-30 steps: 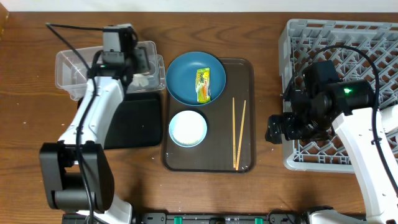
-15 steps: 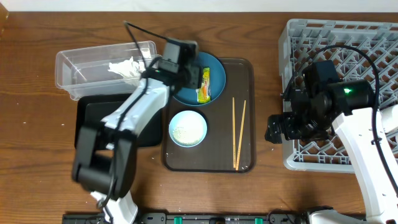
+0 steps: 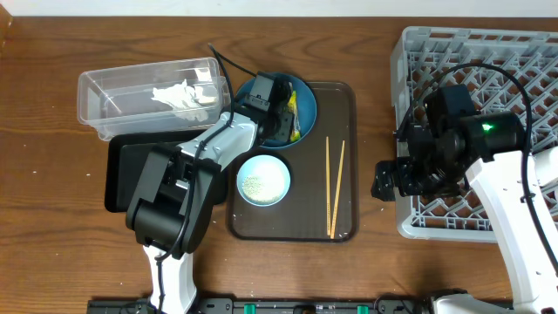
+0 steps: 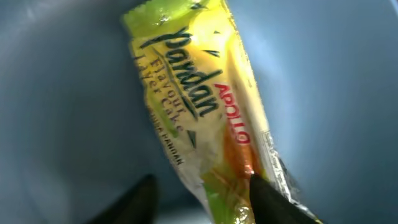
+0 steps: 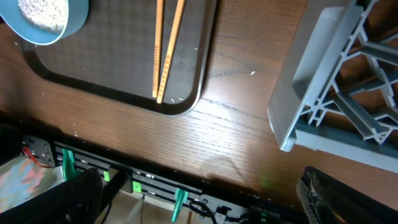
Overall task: Sort waste into correct bins and load items into the dishwasher rack
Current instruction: 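Grasp the yellow pandan cake wrapper with the left gripper, then drop the wrapper into the clear plastic bin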
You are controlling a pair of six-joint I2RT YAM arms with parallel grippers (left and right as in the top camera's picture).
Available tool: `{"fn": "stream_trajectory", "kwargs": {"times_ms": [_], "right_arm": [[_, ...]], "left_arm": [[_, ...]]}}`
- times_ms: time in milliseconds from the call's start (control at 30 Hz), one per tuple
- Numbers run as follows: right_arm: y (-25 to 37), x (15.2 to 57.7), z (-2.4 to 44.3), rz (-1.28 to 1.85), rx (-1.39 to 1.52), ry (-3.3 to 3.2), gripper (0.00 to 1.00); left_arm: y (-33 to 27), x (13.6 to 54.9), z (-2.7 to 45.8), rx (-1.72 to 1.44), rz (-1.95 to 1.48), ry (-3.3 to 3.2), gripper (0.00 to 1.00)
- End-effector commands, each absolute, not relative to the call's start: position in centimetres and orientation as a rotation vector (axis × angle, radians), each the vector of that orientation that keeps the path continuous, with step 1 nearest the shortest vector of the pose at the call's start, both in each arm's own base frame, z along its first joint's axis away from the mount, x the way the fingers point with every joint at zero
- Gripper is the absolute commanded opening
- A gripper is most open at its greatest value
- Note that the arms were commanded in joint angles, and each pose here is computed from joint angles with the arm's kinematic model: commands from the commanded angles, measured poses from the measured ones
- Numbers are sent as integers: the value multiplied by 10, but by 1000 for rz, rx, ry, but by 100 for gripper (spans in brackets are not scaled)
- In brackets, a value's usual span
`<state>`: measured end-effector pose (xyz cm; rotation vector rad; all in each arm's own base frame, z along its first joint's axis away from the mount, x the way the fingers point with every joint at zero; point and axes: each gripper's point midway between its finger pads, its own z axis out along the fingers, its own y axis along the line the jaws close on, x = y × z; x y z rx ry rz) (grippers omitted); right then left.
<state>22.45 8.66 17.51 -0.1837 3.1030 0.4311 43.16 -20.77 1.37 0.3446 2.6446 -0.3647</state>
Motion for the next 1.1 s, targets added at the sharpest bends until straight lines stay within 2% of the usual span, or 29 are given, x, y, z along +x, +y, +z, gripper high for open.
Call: {"fn": "stream_trajectory", "kwargs": {"times_ms": [0, 67, 100, 133, 333, 500, 767, 900, 1067], "right_arm": [[90, 222, 176, 444, -179, 3100, 99], [90, 222, 176, 444, -179, 3099, 99], [90, 222, 176, 444, -179, 3099, 99], [90, 222, 176, 444, -179, 3100, 99], [90, 222, 176, 444, -179, 3101, 99], [89, 222, 176, 444, -179, 3101, 99], [90, 223, 177, 444, -180, 3094, 99], [90, 223, 177, 445, -179, 3095, 99], [90, 223, 177, 445, -179, 3095, 99]], "left_arm": [[-207, 425, 5, 349, -366, 2673, 30], [-207, 425, 5, 351, -366, 2673, 19], [-207, 425, 5, 350, -366, 2673, 10], [-207, 425, 5, 350, -366, 2673, 6], [-205, 430, 20, 340, -372, 2639, 6], [-191, 439, 74, 293, -382, 2546, 6], [-99, 454, 154, 47, -234, 2411, 5], [-50, 463, 163, -80, -181, 2380, 6], [-11, 468, 148, -181, -138, 2402, 8]]}}
